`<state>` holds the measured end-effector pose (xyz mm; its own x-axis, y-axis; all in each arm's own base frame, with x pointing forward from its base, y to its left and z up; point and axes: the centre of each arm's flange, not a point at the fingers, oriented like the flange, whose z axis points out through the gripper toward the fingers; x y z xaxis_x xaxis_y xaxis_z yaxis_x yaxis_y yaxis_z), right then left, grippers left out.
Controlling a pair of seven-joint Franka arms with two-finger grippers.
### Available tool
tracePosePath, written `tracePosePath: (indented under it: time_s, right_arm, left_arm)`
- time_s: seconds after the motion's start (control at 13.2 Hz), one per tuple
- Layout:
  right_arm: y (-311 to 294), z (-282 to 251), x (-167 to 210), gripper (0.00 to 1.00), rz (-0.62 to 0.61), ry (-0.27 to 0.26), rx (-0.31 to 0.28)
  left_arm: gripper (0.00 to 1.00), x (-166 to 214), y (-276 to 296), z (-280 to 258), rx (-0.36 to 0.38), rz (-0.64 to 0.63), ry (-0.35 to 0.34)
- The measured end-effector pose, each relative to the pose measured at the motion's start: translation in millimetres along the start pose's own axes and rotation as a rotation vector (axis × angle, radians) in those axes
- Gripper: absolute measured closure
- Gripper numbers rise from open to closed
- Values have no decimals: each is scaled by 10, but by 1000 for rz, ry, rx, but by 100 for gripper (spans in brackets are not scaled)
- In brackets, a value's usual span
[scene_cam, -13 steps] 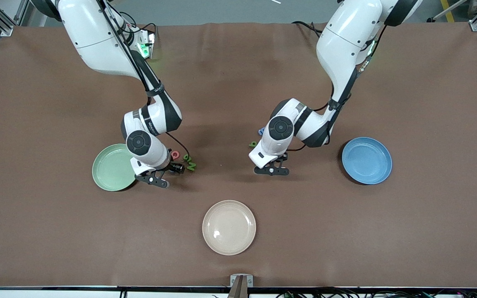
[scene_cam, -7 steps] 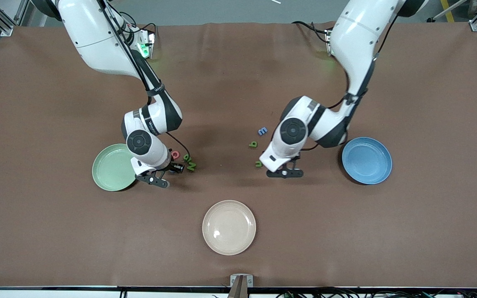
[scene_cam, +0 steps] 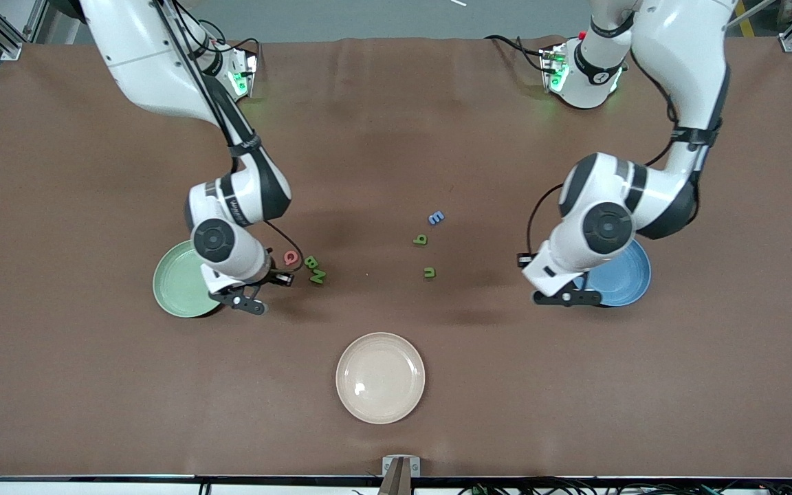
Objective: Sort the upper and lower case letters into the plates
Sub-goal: 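Carry the x to the blue plate while the right gripper carries the G, then open the left gripper over the blue plate while the right gripper releases the G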
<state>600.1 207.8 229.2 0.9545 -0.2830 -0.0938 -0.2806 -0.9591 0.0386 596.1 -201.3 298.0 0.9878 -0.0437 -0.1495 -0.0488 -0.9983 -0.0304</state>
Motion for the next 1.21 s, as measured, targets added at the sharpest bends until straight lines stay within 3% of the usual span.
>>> tracePosePath:
  time_s: [0.23,0.53,0.99,1.21]
  right_arm:
    - [793,-497,357,66,-108,-28,15]
    - [1647,-414,522,66,-205,-58,28]
    - [1867,259,174,66,-228,-35,28]
    - [1891,344,110,66,-227,-39,26]
  left_arm:
    - [73,-143,-652,242,21,48,21]
    - [73,-316,-1275,587,11,108,53]
    - [73,-446,-1848,907,55,197,70]
    - [73,-418,-1912,1082,61,207,100]
